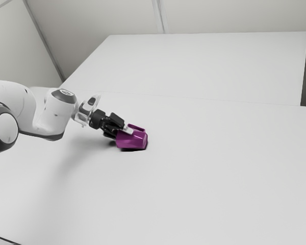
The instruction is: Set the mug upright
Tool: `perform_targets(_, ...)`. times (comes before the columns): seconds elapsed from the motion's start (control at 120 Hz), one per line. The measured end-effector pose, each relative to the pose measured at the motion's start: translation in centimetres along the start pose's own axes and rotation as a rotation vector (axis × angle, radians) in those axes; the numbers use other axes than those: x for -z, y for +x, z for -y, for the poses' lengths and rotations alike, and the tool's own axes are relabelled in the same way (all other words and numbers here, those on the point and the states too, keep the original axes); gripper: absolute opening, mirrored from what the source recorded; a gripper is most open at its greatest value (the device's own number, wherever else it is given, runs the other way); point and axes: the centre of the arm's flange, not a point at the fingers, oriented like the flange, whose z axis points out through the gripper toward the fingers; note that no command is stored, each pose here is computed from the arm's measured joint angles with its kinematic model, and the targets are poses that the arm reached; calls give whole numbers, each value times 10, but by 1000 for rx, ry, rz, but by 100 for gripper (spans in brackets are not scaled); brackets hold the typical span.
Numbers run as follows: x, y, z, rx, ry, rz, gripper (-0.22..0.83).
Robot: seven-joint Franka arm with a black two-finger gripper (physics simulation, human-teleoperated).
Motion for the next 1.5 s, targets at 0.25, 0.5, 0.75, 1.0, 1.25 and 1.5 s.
perform_targets(0.25, 1, 0, -5, -19, -16, 6, -8)
perform_targets(0.5, 5, 2, -22, -61, 6, 21, -14)
perform_targets(0.75, 21, -2, -101, -277, 300, 179, -16)
perform_targets(1.0, 8, -39, -127, -402, 632, 343, -16)
perform_targets(1.25, -15, -47, -125, -456, 804, 392, -16)
perform_targets(1.5, -30, -49, -122, -462, 870, 398, -16)
